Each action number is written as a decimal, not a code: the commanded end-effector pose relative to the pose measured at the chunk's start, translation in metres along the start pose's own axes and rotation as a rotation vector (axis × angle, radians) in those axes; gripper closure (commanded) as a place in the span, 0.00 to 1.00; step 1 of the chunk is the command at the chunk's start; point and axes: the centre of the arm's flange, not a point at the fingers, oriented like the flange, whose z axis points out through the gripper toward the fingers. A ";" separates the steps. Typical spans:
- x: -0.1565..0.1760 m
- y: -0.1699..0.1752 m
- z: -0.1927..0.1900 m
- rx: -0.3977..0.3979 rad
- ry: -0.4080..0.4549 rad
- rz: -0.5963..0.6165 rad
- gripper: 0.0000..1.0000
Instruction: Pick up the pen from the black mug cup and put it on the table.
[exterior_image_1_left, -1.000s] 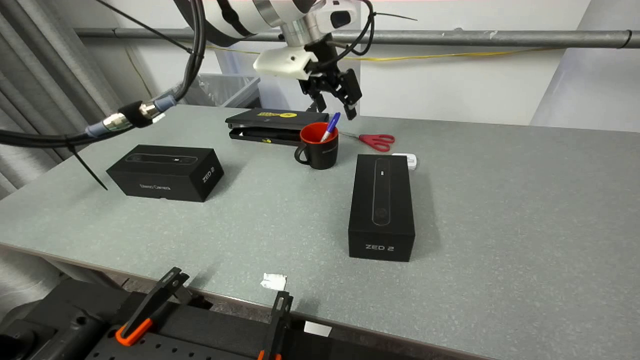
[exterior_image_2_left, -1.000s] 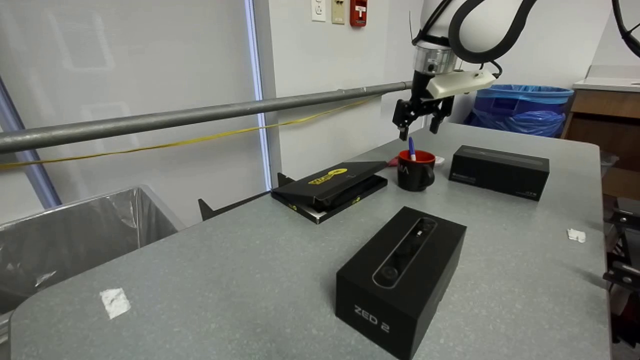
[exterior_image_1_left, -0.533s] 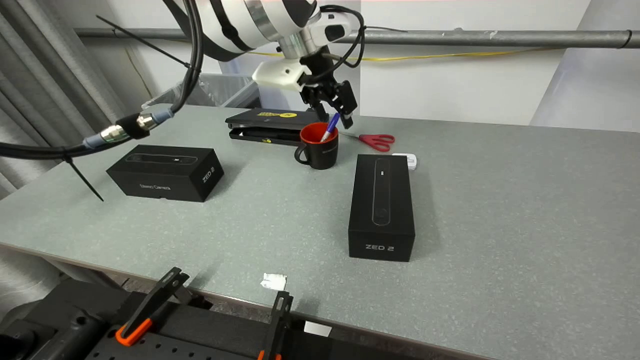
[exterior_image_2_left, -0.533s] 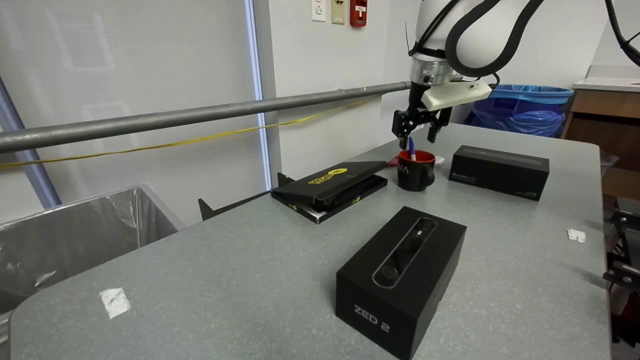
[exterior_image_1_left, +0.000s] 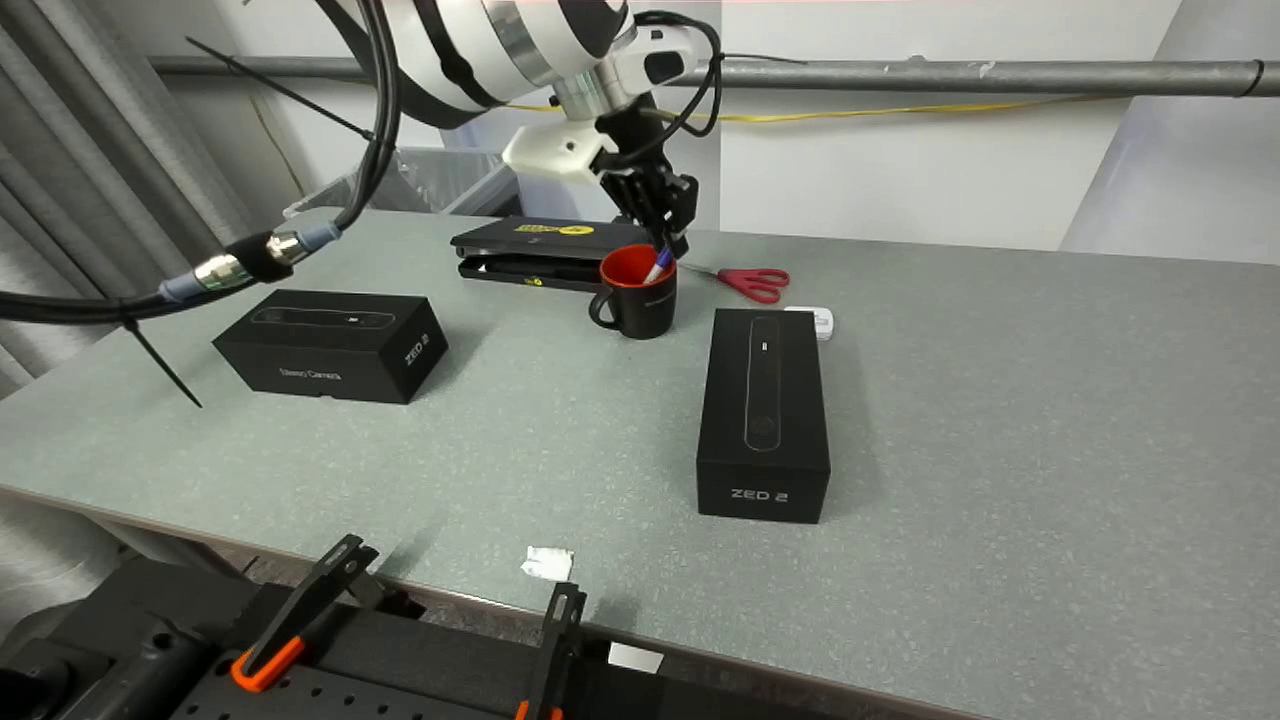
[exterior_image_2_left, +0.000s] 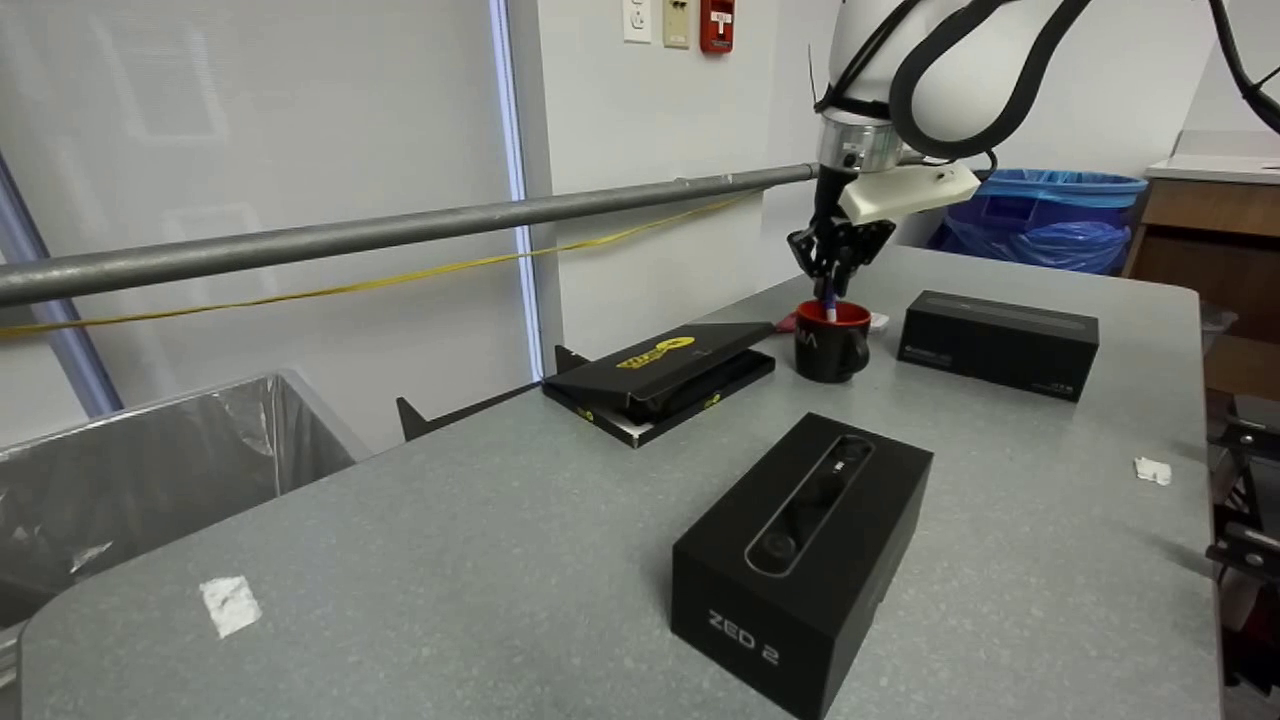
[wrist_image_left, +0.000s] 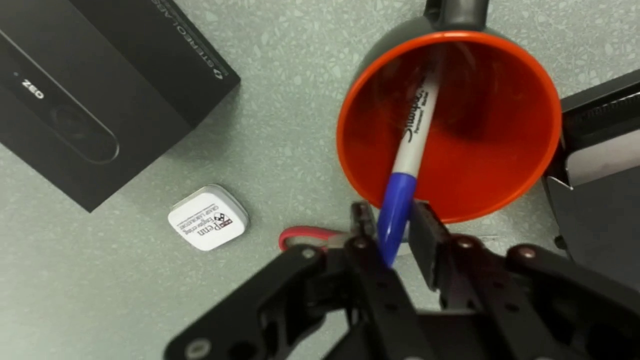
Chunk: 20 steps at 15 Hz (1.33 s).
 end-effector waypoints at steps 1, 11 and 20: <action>0.001 -0.003 -0.004 0.007 0.060 0.013 0.99; -0.042 0.024 -0.140 0.160 0.095 -0.188 0.96; -0.146 -0.071 -0.069 0.034 -0.181 -0.524 0.96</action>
